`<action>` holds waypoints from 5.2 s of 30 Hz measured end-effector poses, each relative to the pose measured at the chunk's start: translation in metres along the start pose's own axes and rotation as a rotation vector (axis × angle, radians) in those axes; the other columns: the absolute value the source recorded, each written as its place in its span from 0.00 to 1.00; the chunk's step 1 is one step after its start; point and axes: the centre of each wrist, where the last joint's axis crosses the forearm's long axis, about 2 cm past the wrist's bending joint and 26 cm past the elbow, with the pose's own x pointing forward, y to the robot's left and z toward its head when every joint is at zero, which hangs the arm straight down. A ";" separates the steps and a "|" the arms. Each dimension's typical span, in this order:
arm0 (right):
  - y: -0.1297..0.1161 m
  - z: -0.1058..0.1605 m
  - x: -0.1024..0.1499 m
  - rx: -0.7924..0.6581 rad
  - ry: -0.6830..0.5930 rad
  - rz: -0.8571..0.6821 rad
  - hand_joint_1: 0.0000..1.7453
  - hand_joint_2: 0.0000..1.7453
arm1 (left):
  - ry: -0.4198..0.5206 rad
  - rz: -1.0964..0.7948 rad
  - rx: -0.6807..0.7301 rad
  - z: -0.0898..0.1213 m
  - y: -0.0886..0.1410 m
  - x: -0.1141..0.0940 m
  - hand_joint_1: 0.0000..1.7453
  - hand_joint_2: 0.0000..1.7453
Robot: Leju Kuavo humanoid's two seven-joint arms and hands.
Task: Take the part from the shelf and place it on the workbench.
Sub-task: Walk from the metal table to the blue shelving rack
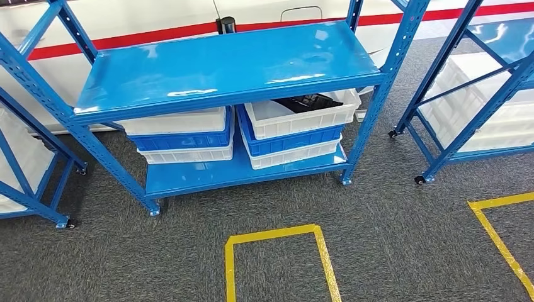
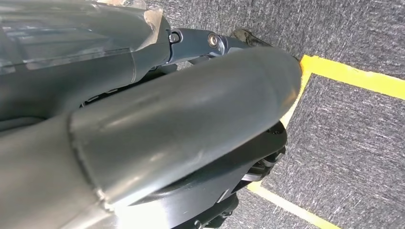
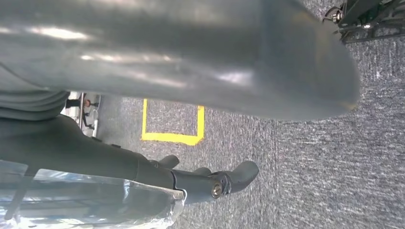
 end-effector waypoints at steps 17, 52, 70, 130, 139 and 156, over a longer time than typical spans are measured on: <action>0.000 0.000 0.001 -0.002 -0.011 0.013 0.00 0.00 | -0.002 0.001 0.003 0.000 0.000 0.000 0.00 0.00; 0.000 0.000 0.001 -0.001 -0.016 0.015 0.00 0.00 | -0.003 0.001 0.002 0.000 0.000 0.001 0.00 0.00; 0.000 0.000 0.000 -0.004 -0.016 0.018 0.00 0.00 | -0.001 0.002 0.000 0.000 0.001 0.000 0.00 0.00; 0.002 0.000 -0.001 -0.002 -0.017 0.031 0.00 0.00 | -0.008 0.022 0.001 0.000 0.002 -0.001 0.00 0.00; 0.001 0.000 0.001 -0.004 -0.021 0.031 0.00 0.00 | -0.012 0.023 0.001 -0.001 0.003 0.001 0.00 0.00; 0.001 0.001 0.003 -0.005 -0.030 0.034 0.00 0.00 | -0.012 0.024 0.001 -0.001 0.004 0.001 0.00 0.00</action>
